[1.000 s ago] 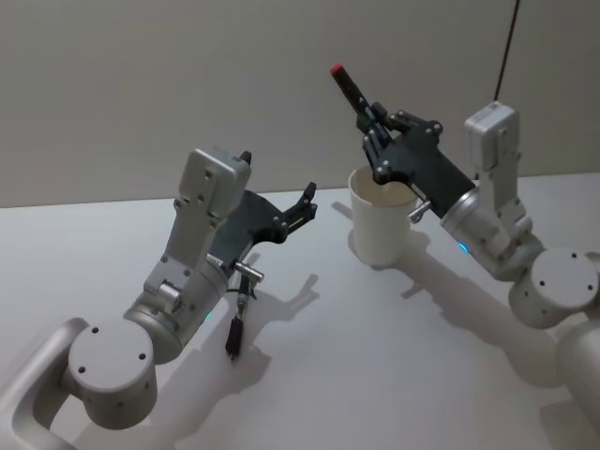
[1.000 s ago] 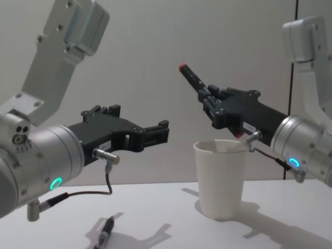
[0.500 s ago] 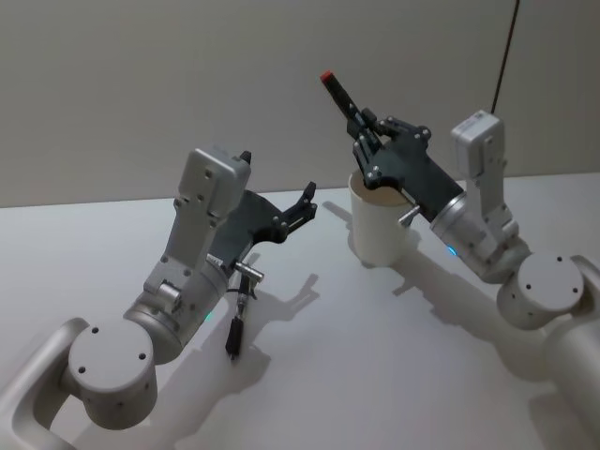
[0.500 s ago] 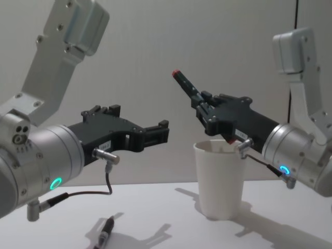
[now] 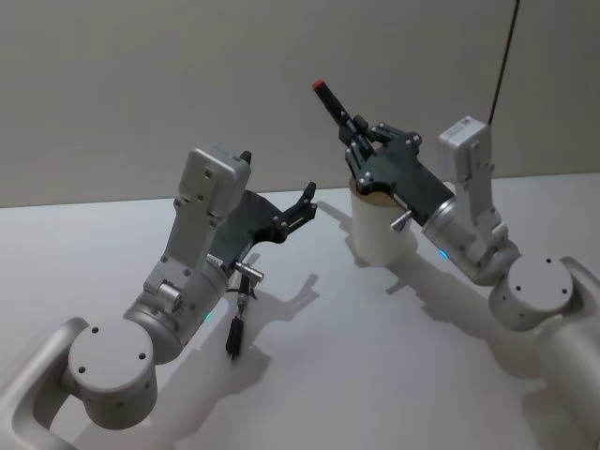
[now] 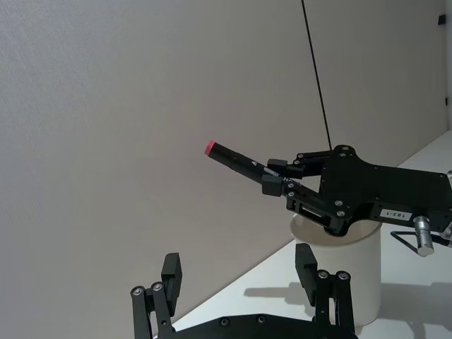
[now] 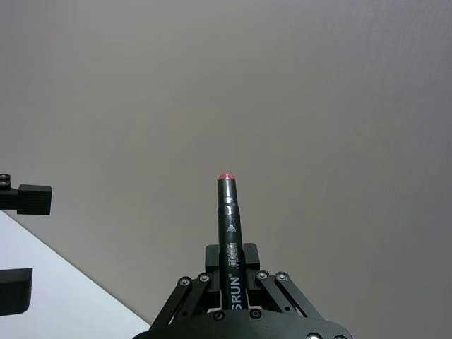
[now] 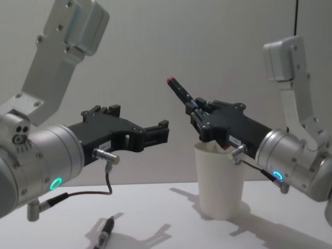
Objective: Place the pen into the pen holder.
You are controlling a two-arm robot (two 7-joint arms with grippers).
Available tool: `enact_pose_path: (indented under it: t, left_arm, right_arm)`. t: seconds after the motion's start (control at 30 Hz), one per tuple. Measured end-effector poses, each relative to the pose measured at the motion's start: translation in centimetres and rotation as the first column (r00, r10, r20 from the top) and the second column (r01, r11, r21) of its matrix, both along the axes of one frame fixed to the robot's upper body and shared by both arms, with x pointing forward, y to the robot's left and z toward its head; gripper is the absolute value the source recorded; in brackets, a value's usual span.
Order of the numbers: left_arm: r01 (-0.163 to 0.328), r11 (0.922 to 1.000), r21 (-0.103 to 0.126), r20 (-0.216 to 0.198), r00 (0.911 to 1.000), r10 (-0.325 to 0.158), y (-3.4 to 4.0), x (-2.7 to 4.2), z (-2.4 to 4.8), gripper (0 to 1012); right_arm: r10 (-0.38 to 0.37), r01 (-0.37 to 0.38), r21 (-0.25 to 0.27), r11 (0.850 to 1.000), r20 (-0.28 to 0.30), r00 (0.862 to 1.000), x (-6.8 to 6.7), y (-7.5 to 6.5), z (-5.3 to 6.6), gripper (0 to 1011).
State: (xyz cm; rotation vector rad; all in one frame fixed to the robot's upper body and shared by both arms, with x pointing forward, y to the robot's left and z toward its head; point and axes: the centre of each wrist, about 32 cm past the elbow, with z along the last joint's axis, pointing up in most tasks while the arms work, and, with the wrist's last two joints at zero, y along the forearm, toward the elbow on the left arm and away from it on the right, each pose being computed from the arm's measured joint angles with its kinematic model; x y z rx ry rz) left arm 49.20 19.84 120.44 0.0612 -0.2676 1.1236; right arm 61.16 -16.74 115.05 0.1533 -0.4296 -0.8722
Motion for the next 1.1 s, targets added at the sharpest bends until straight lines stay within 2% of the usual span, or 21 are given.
enact_pose_path:
  t: [0.1, 0.13, 0.3, 0.33, 0.43, 0.6, 0.9, 1.1]
  left_arm:
    - [0.0, 1.0, 0.0, 0.0, 1.0, 0.0, 0.0, 0.0, 0.0, 1001]
    - [0.0, 1.0, 0.0, 0.0, 1.0, 0.0, 0.0, 0.0, 0.0, 1001]
    - [0.0, 1.0, 0.0, 0.0, 1.0, 0.0, 0.0, 0.0, 0.0, 1001]
    - [0.0, 1.0, 0.0, 0.0, 1.0, 0.0, 0.0, 0.0, 0.0, 1001]
    - [0.0, 1.0, 0.0, 0.0, 1.0, 0.0, 0.0, 0.0, 0.0, 1001]
    - [0.0, 1.0, 0.0, 0.0, 1.0, 0.0, 0.0, 0.0, 0.0, 1001]
    - [0.0, 1.0, 0.0, 0.0, 1.0, 0.0, 0.0, 0.0, 0.0, 1001]
    - [0.0, 1.0, 0.0, 0.0, 1.0, 0.0, 0.0, 0.0, 0.0, 1001]
  right_arm:
    - [0.0, 0.0, -0.001, 1.0, -0.001, 1.0, 0.04, 0.07, -0.05, 230]
    - [0.0, 0.0, -0.001, 1.0, -0.001, 1.0, 0.05, 0.08, -0.06, 287]
    - [0.001, -0.001, -0.002, 1.0, -0.002, 1.0, 0.09, 0.17, -0.12, 425]
    - [0.001, -0.001, -0.003, 1.0, -0.003, 1.0, 0.1, 0.18, -0.13, 485]
    - [0.001, -0.001, -0.003, 1.0, -0.003, 1.0, 0.11, 0.2, -0.17, 544]
    - [0.001, -0.001, -0.003, 1.0, -0.004, 1.0, 0.13, 0.23, -0.2, 728]
    - [0.002, -0.002, -0.002, 1.0, -0.002, 1.0, 0.11, 0.22, -0.13, 969]
    - [0.004, -0.004, 0.017, 1.0, -0.004, 1.0, -0.27, 0.07, 0.21, 1001]
